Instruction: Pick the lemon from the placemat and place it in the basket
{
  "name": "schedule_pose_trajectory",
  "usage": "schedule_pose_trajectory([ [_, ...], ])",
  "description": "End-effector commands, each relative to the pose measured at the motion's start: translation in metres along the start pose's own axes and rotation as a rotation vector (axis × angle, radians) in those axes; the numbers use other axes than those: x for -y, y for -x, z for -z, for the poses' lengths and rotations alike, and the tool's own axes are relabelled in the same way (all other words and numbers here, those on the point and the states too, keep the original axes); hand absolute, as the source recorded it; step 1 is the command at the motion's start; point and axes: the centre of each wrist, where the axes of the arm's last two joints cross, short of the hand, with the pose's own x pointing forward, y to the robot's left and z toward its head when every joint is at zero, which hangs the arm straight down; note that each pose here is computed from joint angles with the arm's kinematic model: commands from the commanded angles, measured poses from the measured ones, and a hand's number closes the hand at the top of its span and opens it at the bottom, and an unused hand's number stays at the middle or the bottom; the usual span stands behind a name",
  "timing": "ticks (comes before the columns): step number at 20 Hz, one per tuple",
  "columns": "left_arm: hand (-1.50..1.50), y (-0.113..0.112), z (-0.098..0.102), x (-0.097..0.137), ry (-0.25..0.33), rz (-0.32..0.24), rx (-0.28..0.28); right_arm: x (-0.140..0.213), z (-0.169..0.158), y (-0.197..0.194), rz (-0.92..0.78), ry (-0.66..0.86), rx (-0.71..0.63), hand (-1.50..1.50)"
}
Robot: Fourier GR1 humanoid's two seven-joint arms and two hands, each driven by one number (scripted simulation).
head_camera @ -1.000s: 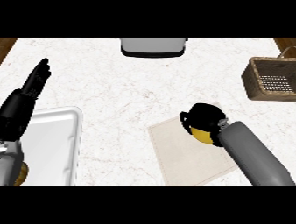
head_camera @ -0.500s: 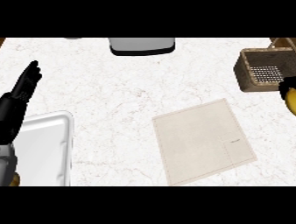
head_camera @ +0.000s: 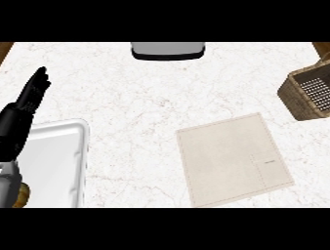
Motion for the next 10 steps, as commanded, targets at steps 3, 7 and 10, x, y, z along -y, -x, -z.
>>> schedule_pose_trajectory([
  [3,0.0,-0.008,0.007,0.003,0.027,-0.009,0.013,0.061,-0.035,0.018,0.327,0.21,0.143,1.5],
  [7,0.0,-0.005,0.007,0.011,0.047,-0.009,0.028,0.118,-0.042,0.0,0.368,0.243,0.214,1.5],
  [10,0.0,-0.008,0.018,0.02,0.052,-0.013,0.028,0.128,-0.034,-0.01,0.408,0.209,0.241,1.5],
])
